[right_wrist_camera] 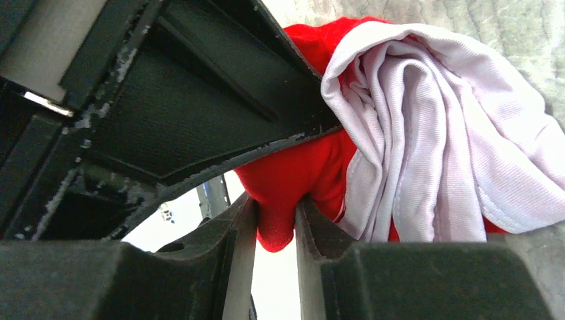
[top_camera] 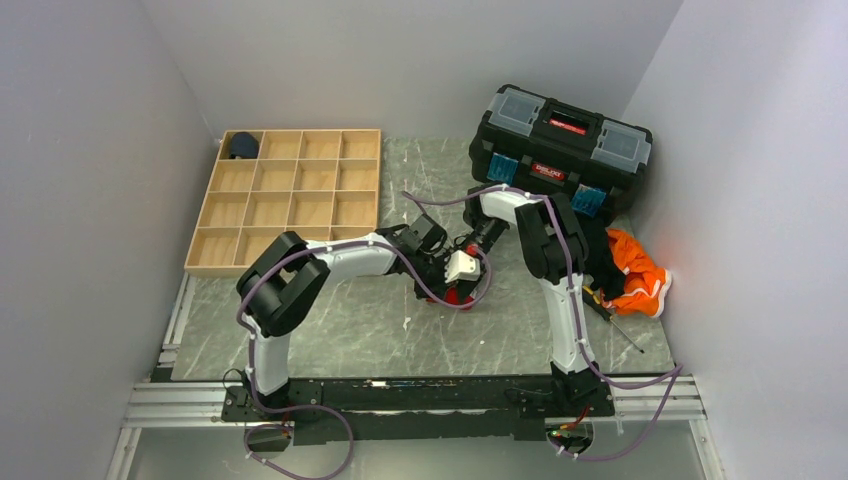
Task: Roll the underwear
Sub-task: Roll the underwear to the center of the board.
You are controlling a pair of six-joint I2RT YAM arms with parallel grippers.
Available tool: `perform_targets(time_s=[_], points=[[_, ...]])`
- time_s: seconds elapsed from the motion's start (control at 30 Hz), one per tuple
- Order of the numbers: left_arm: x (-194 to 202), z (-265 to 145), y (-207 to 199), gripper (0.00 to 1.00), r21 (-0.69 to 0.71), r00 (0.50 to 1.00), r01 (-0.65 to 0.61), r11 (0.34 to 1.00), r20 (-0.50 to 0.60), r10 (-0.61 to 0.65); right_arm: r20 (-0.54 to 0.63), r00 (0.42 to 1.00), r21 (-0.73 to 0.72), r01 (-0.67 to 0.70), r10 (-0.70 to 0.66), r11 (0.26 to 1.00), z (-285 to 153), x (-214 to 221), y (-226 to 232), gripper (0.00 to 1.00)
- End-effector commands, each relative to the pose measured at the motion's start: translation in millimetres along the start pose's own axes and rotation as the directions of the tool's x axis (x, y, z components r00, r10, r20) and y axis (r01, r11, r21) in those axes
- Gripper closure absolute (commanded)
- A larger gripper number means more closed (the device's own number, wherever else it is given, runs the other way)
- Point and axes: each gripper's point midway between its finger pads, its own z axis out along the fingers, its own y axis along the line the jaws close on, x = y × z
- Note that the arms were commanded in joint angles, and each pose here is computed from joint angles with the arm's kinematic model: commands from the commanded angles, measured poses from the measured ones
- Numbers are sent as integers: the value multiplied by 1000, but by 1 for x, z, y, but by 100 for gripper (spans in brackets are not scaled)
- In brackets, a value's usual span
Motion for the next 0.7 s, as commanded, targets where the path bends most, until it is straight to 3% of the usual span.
perform_targets(time_s=[0.0, 0.13, 0.27, 0.67], points=[[29, 18, -31, 100, 145, 995, 65, 987, -84, -53, -7, 993, 115, 120, -120, 986, -4, -7, -21, 69], [35, 20, -33, 100, 163, 992, 83, 983, -103, -67, 24, 992, 157, 119, -125, 980, -15, -8, -18, 54], [38, 22, -34, 100, 178, 990, 99, 979, -113, -80, 76, 990, 187, 107, -123, 977, -34, -7, -15, 48], [41, 24, -33, 100, 245, 978, 188, 951, -134, -159, 239, 964, 232, 61, -117, 971, -83, 5, -1, 43]])
